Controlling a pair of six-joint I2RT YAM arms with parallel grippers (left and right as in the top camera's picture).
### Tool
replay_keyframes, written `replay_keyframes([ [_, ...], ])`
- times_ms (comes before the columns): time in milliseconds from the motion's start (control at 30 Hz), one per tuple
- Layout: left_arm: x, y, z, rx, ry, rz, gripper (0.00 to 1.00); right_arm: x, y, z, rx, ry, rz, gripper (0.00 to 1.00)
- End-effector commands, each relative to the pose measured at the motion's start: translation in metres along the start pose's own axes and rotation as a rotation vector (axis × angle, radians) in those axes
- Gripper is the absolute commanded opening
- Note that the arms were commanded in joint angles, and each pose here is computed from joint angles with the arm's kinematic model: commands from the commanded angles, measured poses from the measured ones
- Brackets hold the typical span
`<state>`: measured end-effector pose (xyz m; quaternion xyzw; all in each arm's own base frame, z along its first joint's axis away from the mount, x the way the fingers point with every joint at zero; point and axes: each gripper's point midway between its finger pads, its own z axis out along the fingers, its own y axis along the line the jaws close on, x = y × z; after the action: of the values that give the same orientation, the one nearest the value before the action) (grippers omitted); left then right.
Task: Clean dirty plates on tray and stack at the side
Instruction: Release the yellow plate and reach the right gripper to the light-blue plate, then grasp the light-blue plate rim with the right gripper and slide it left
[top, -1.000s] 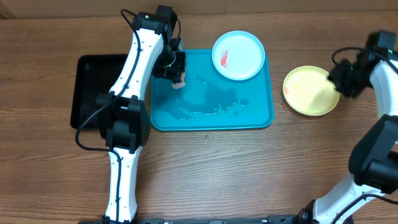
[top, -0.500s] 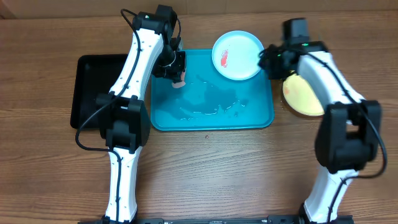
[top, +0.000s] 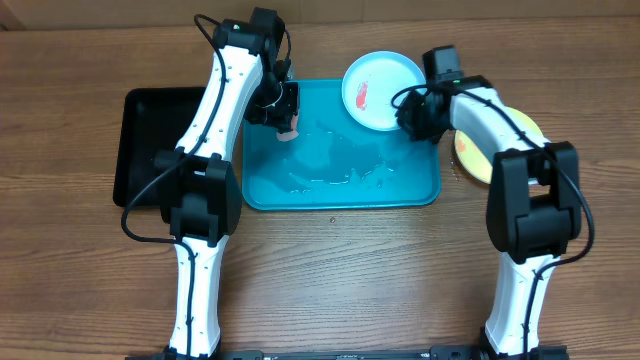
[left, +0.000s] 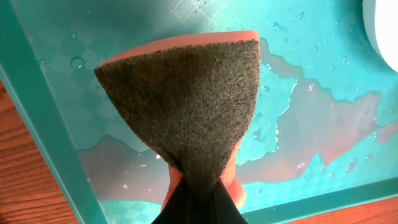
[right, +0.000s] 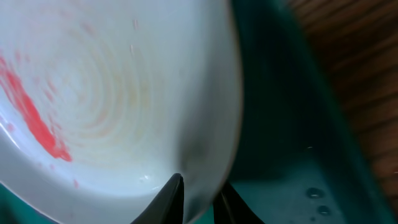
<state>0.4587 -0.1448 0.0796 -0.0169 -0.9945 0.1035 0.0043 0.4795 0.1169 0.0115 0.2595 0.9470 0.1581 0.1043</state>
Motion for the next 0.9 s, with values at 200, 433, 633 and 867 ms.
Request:
replay_keyframes([
  [200, 0.000, 0.002, -0.002, -0.005, -0.004, -0.010, 0.04, 0.054, 0.001, 0.020, 0.065, 0.160, -0.053, 0.05],
  [433, -0.002, 0.002, -0.002, -0.003, -0.011, -0.008, 0.05, 0.121, -0.004, 0.012, 0.150, 0.359, -0.197, 0.14],
  [633, -0.002, 0.001, -0.002, -0.003, -0.010, -0.007, 0.04, 0.114, 0.010, 0.000, 0.101, 0.362, -0.389, 0.42],
  [867, -0.001, -0.002, -0.001, 0.000, -0.009, -0.002, 0.04, 0.047, 0.007, -0.005, 0.117, 0.174, -0.525, 0.47],
])
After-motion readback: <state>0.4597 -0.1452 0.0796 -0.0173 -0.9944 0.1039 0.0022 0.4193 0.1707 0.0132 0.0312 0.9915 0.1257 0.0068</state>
